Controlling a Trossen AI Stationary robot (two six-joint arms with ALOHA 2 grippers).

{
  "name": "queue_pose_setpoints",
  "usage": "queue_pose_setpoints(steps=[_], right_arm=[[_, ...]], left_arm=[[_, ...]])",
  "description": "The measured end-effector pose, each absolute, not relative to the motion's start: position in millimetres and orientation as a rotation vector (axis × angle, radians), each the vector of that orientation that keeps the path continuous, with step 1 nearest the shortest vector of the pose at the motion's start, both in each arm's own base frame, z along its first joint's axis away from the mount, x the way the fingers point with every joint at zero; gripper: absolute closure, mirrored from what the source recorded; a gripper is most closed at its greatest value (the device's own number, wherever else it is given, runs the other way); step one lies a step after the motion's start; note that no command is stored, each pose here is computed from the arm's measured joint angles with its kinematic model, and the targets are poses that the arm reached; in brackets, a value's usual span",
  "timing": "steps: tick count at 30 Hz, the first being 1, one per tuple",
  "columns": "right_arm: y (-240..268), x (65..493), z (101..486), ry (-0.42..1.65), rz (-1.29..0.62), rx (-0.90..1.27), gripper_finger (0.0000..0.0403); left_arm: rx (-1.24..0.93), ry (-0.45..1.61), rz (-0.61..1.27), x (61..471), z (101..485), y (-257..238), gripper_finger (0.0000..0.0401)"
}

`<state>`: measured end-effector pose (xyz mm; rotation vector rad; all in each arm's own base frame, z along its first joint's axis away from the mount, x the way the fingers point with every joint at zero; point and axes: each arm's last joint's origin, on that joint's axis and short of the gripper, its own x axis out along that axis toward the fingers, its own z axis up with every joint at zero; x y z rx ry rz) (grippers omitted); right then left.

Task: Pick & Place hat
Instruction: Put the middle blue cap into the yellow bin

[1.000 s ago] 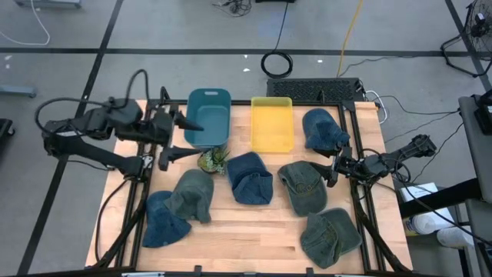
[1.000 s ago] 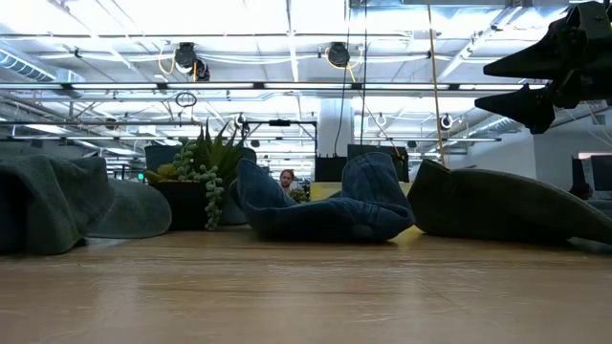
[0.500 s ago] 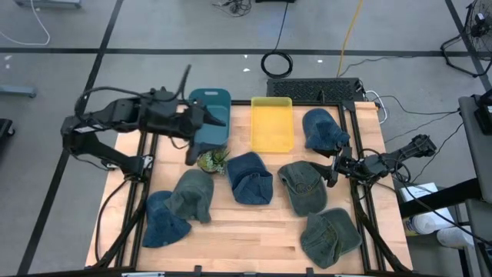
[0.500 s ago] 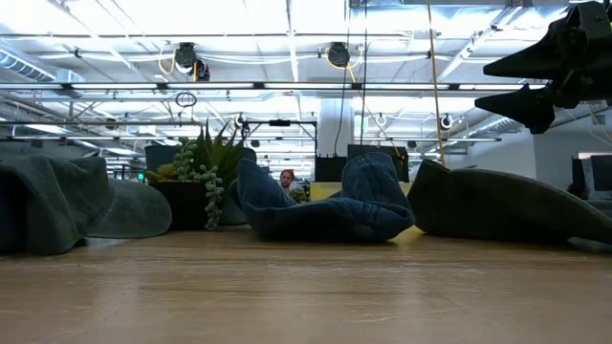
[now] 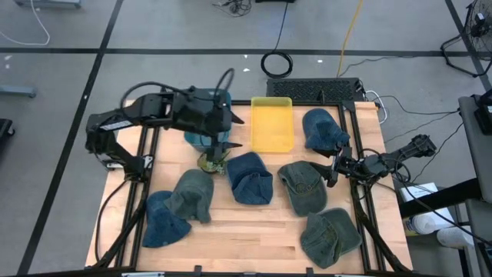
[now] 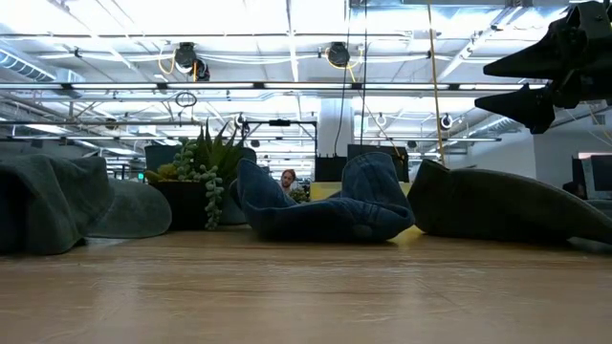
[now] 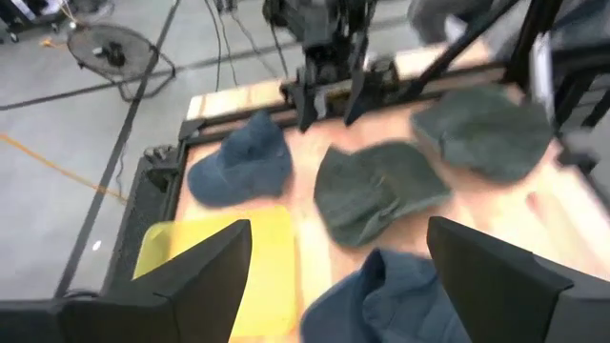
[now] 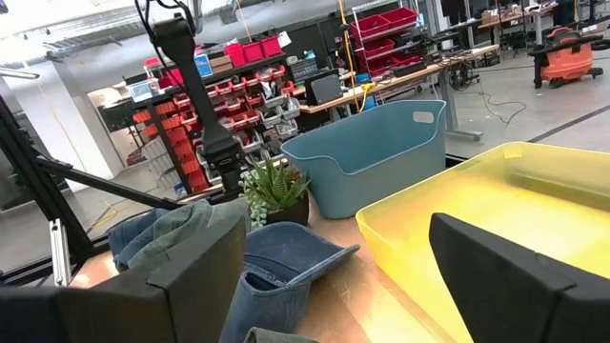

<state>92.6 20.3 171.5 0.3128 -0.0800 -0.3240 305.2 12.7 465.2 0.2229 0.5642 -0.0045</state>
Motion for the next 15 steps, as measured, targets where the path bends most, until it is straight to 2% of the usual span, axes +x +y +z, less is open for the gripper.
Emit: queue_pose_setpoints(steps=[6,15], right_arm=[[20,93,172,-0.080,-0.324,0.313,0.0083],[20,93,171,-0.079,-0.325,0.312,0.0083]], left_arm=[[0.356,0.670,0.011,315,454,15,0.0069],[0.614,0.851,-0.070,312,438,4,0.0073]])
